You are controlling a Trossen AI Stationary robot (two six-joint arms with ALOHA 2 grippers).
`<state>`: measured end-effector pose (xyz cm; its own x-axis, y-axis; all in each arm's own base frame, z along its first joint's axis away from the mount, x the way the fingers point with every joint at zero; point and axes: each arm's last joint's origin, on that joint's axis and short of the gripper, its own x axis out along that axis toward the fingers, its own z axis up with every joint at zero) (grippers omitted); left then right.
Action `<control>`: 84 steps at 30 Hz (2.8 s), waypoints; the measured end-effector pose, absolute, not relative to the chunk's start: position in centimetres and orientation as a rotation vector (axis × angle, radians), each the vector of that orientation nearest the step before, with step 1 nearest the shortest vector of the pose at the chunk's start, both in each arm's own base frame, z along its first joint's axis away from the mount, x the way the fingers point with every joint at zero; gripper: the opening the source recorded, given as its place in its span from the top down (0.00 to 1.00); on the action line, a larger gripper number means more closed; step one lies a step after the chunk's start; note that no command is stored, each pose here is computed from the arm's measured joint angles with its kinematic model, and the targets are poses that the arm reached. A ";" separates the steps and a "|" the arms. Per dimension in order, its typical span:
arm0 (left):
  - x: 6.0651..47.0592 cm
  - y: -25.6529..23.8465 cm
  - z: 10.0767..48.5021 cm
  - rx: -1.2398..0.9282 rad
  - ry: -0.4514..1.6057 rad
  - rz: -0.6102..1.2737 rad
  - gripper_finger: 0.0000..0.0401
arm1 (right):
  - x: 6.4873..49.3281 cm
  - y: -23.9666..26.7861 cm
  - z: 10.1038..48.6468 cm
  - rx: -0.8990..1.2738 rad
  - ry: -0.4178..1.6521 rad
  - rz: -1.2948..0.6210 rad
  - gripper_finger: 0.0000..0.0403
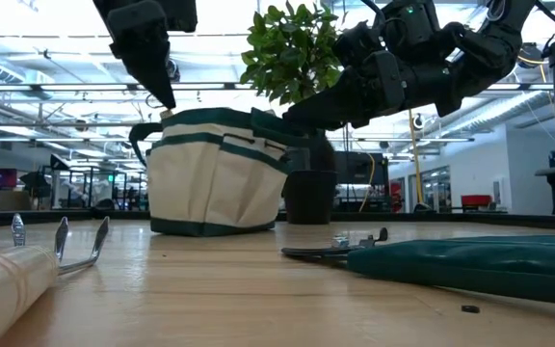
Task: Pick & Place Garden tools in Gardening bag
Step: Put the hand trowel in the gardening bag
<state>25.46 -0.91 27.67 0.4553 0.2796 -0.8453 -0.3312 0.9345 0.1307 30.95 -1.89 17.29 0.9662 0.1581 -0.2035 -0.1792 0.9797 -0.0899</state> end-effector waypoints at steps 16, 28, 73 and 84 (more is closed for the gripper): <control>27.6 -1.4 25.9 -0.012 1.082 0.132 0.98 | 30.9 -1.9 17.3 -0.108 0.197 0.171 0.58; 26.3 -1.4 28.5 0.084 0.948 0.060 0.78 | 30.9 -1.9 17.3 -0.108 0.197 0.172 0.58; 24.5 -5.1 26.3 0.596 1.221 -0.153 0.99 | 31.2 -1.9 19.4 -0.151 -0.021 0.156 1.00; 24.4 -4.6 26.4 0.287 1.227 0.003 0.95 | 31.1 -1.9 18.2 -0.103 0.097 0.162 0.99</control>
<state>24.44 -4.64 26.40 0.3418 0.1565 -0.9267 0.1515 0.9640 0.2187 31.10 -1.90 18.24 0.9822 0.1562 -0.1043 -0.1661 0.9816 -0.0940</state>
